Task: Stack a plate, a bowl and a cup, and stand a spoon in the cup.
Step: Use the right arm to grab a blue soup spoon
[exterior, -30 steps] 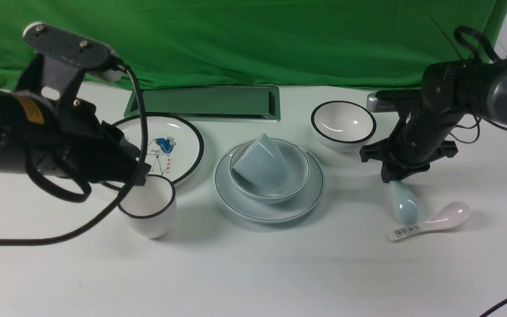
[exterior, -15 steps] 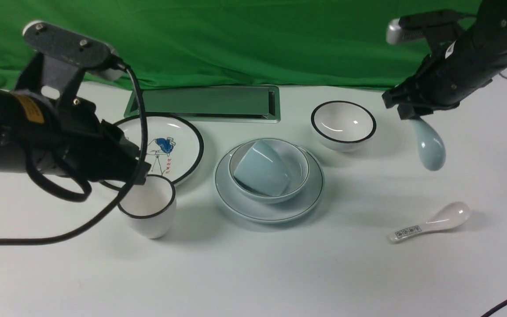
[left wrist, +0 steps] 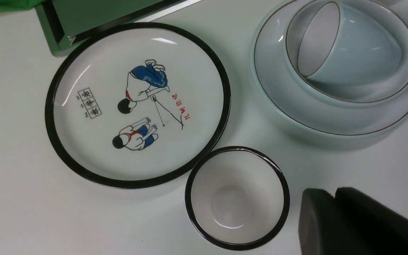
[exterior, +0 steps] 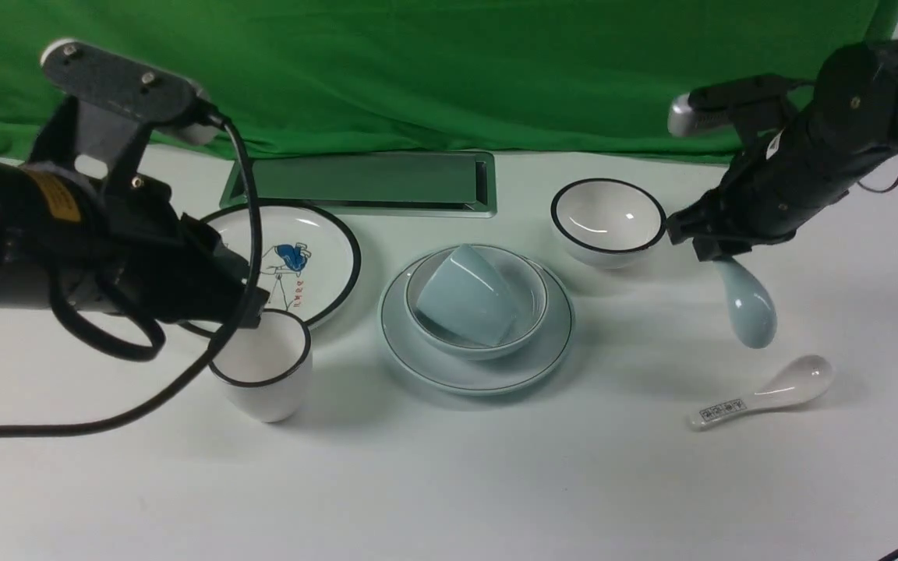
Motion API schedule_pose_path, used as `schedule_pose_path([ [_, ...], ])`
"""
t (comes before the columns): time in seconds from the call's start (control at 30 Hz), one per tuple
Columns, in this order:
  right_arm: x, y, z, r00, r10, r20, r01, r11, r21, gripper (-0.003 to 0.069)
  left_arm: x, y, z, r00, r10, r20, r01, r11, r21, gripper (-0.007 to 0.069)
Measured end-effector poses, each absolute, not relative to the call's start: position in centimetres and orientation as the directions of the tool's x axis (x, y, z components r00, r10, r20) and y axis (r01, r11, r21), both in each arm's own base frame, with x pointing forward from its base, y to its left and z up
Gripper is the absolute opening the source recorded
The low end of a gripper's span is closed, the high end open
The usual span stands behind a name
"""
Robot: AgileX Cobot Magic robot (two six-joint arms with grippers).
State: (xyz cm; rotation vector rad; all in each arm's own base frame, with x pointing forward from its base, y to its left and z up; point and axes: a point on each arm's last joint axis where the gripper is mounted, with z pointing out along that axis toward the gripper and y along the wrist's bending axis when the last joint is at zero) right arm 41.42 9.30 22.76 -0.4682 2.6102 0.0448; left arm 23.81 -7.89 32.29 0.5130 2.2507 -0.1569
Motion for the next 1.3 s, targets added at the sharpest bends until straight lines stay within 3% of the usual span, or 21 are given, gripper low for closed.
schedule_pose_path([
  [0.3,43.0,9.6,18.8,-0.848,-0.244,-0.47,-0.268,0.963,-0.016,0.0165,24.6,-8.4,30.9,-0.648,0.29,-0.705,0.407,0.913,0.001,-0.0007],
  [0.67,42.8,9.6,18.5,-0.859,-0.252,-0.445,-0.274,0.962,-0.017,0.0165,27.5,-10.1,32.1,-0.629,0.392,-0.671,0.526,0.85,0.004,-0.0007],
  [0.8,42.8,9.6,18.5,-0.86,-0.253,-0.443,-0.274,0.962,-0.016,0.0165,28.7,-11.0,31.7,-0.634,0.393,-0.666,0.56,0.827,-0.045,-0.0007],
  [0.93,42.9,9.6,18.3,-0.858,-0.253,-0.447,-0.274,0.961,-0.017,0.0165,30.0,-11.9,30.2,-0.656,0.391,-0.646,0.579,0.809,-0.099,-0.0007],
  [1.3,43.1,9.7,17.5,-0.865,-0.254,-0.434,-0.274,0.961,-0.016,0.0165,32.0,-12.6,27.3,-0.666,0.406,-0.626,0.591,0.799,-0.11,-0.0007],
])
